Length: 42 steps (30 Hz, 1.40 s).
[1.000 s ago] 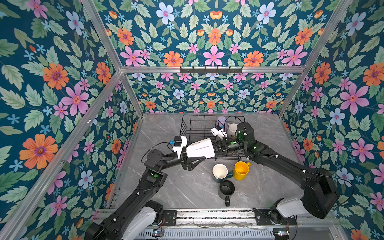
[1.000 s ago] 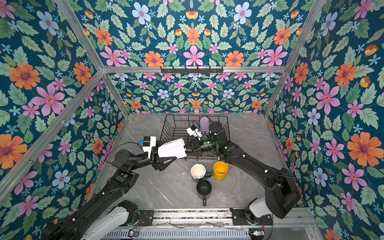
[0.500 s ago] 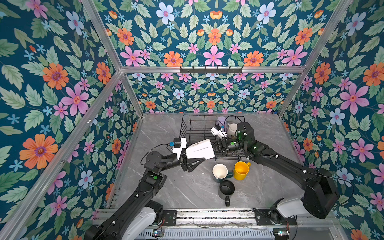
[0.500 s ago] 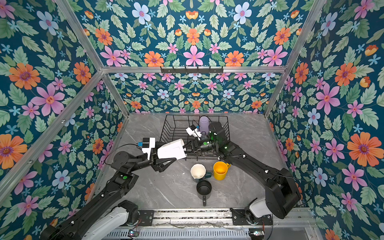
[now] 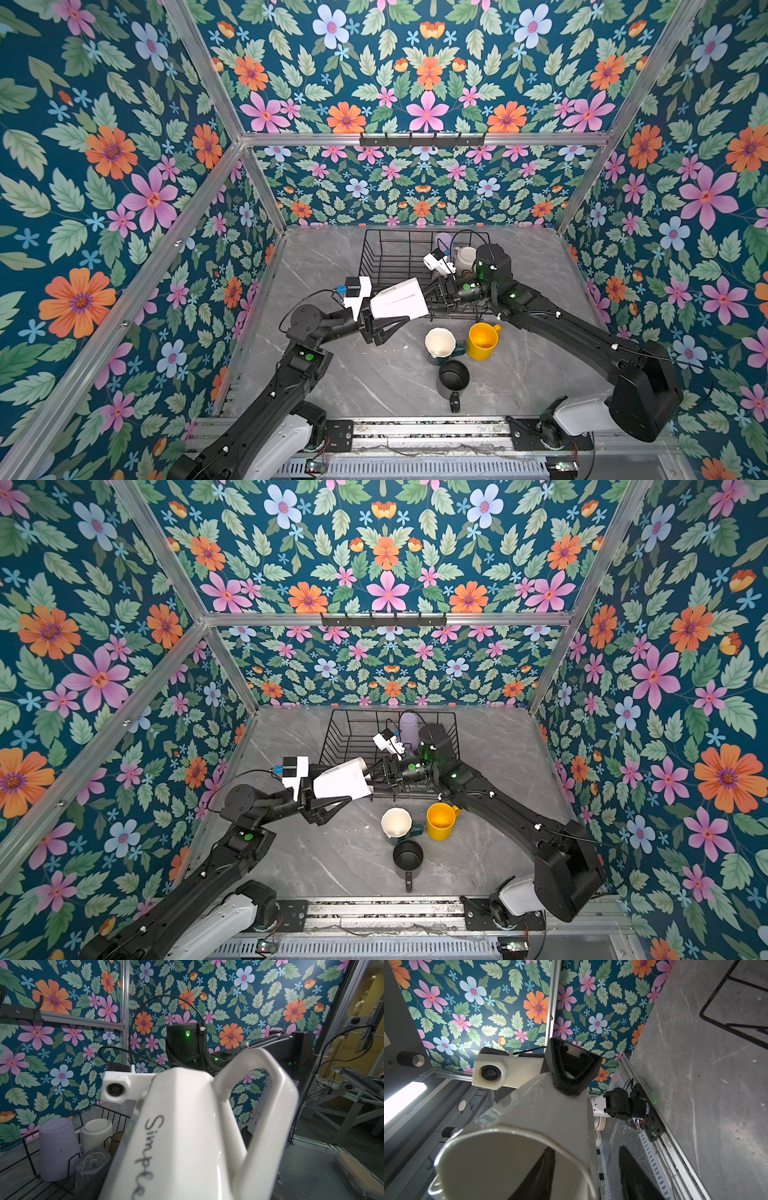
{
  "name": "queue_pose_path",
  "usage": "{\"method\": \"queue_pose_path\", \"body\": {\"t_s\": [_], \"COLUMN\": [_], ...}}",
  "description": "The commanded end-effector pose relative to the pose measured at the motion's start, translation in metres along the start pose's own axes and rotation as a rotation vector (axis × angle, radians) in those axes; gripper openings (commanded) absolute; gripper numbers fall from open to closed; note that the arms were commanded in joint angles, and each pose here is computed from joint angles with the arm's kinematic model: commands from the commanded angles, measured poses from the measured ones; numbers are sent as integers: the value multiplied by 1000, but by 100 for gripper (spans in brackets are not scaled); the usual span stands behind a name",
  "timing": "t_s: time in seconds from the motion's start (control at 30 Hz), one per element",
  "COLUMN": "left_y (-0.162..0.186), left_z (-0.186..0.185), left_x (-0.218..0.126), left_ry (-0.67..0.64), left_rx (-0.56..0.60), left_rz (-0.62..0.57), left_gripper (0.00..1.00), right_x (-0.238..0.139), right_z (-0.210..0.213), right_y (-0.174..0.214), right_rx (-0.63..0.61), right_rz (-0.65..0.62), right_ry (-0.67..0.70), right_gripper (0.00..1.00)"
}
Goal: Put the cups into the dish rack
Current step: 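Close the left gripper on the white mug held by the right gripper, then carry the white mug over the rack with the left gripper while the right withdraws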
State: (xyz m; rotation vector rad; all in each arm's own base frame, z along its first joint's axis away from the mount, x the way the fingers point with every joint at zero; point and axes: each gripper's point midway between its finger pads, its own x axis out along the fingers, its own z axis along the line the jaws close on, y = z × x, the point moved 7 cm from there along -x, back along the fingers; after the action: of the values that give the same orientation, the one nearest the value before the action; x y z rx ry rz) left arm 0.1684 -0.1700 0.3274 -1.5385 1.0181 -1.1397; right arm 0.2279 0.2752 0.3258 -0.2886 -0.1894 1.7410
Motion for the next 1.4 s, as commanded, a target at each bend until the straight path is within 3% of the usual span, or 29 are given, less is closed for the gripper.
{"method": "queue_pose_path", "body": {"t_s": [0.0,0.27,0.5,0.67,1.03,1.37], "left_y": [-12,-13,-13,-14,-14,-15], "left_z": [-3,14,43,64,114,162], "left_x": [-1,1,10,17,31,46], "left_ry": [-4,-145,-324,-435,-696,-874], "left_rx": [62,37,-45,-104,-183,-186], "left_rz": [-54,-16,77,152,407,655], "left_gripper": [0,0,0,0,0,0], "right_x": [-4,-46,-94,-115,-132,-139], "right_z": [1,-10,-4,3,4,5], "right_y": [-1,-5,9,20,35,48], "right_rx": [-28,-31,-169,-254,-316,-349], "right_rz": [-24,-212,-458,-560,-625,-630], "right_ry": [10,133,496,647,760,794], "right_gripper": [54,63,80,89,94,95]}}
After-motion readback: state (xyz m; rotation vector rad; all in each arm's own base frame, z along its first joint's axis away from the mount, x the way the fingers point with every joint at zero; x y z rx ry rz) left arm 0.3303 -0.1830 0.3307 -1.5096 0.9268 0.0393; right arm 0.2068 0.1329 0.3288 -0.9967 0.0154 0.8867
